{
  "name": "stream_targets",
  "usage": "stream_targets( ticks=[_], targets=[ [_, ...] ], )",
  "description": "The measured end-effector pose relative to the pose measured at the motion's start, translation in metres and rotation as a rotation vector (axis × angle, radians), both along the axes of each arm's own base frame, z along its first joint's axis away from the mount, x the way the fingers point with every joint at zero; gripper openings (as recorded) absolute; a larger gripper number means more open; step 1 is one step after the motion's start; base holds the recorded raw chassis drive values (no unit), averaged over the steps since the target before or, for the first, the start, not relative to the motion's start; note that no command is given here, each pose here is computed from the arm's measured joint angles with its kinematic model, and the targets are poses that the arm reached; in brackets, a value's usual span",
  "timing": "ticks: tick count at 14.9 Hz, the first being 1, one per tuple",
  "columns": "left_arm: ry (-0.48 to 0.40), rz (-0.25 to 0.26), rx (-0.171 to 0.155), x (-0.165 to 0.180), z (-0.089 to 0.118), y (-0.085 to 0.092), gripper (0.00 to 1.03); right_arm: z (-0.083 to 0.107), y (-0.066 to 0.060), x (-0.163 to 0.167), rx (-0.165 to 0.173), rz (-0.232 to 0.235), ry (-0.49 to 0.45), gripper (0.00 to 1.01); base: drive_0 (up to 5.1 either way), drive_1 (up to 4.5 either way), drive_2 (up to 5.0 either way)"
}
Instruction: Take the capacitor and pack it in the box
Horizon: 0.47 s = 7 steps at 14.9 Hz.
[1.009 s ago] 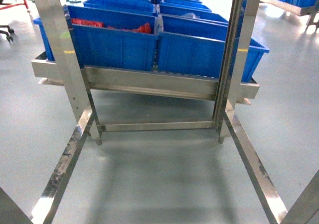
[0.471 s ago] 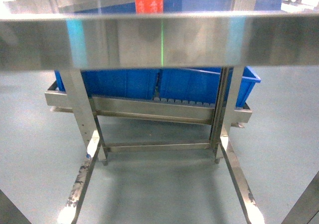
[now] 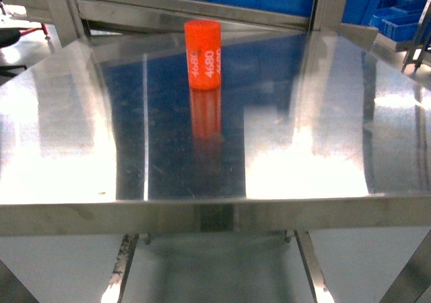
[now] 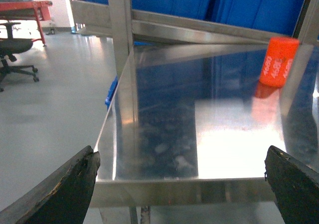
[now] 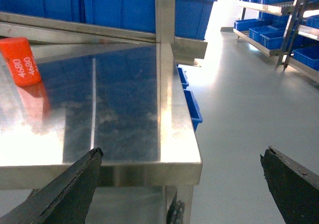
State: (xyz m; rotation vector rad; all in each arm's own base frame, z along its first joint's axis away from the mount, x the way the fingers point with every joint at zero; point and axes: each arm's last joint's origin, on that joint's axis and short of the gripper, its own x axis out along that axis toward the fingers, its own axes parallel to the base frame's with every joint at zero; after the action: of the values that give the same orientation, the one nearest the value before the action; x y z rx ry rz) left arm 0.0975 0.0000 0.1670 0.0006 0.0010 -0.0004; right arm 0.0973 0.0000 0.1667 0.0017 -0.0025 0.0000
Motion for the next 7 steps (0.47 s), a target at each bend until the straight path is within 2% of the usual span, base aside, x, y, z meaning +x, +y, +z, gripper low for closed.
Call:
stream_targets(
  ticks=[7],
  targets=[
    [-0.003, 0.001, 0.0, 0.0, 0.0003, 0.0, 0.98, 0.0005, 0.0, 0.0, 0.001, 0.0, -0.005, 0.98, 0.0, 0.0, 0.0]
  ],
)
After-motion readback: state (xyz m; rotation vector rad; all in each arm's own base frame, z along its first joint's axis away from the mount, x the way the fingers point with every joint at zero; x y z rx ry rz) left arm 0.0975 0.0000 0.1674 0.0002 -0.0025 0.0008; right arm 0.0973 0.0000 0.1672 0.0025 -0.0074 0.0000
